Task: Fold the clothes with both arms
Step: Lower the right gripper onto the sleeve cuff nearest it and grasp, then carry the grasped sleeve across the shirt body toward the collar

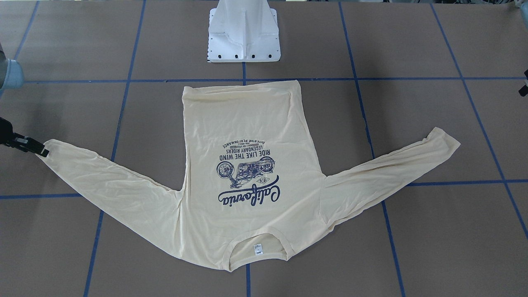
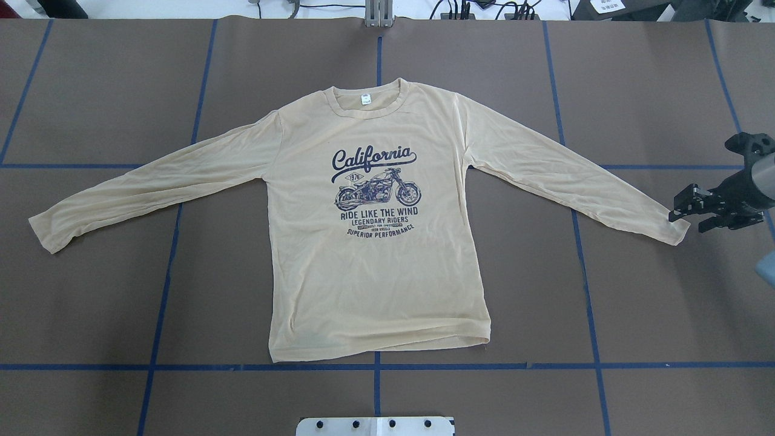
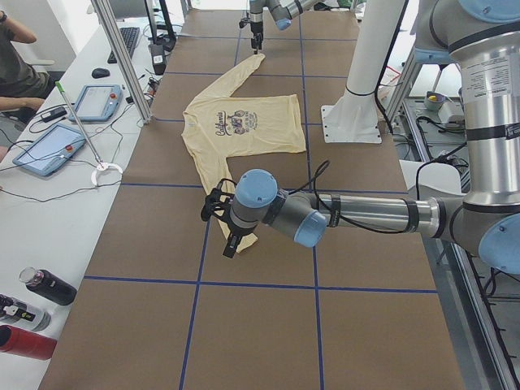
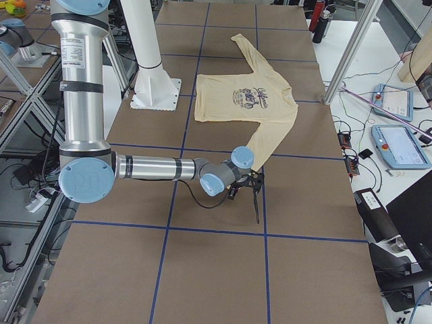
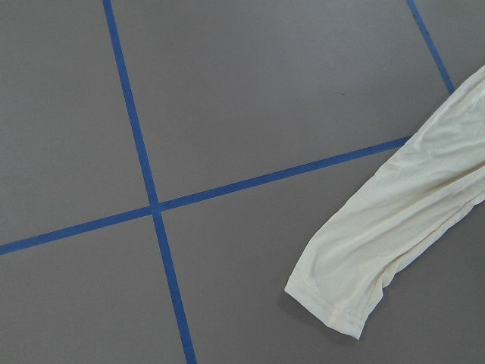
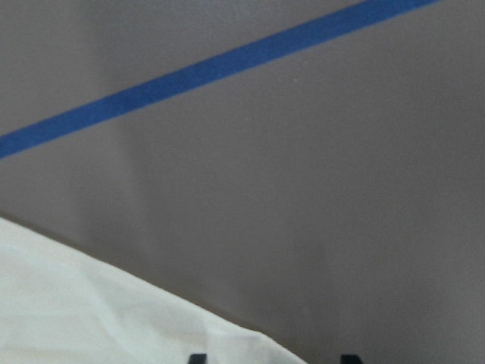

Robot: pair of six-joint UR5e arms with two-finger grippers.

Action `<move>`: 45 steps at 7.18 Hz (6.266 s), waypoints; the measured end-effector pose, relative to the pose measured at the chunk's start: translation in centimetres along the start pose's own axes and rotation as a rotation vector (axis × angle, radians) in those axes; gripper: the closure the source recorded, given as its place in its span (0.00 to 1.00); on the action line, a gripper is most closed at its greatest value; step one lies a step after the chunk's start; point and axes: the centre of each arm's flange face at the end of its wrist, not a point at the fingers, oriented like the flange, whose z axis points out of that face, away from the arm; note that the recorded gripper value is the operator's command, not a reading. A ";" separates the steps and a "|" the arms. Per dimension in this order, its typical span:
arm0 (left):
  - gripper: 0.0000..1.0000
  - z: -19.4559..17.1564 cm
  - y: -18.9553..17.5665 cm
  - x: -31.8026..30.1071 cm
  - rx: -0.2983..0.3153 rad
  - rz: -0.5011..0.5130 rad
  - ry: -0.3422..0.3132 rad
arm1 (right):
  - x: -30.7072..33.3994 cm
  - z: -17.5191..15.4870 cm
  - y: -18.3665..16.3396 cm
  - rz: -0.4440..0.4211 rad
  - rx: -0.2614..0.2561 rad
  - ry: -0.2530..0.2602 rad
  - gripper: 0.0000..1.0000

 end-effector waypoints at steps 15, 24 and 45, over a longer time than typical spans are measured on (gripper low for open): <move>0.00 0.0 0.0 0.0 0.003 0.004 0.001 | -16.2 -9.4 1.8 0.035 0.023 -0.227 1.00; 0.00 0.2 0.1 -0.2 0.006 0.007 0.000 | -51.8 -11.0 2.7 0.103 0.181 -0.219 1.00; 0.00 1.8 -2.5 1.1 0.009 -0.048 0.021 | -76.1 -4.5 17.3 0.008 0.314 -0.309 0.01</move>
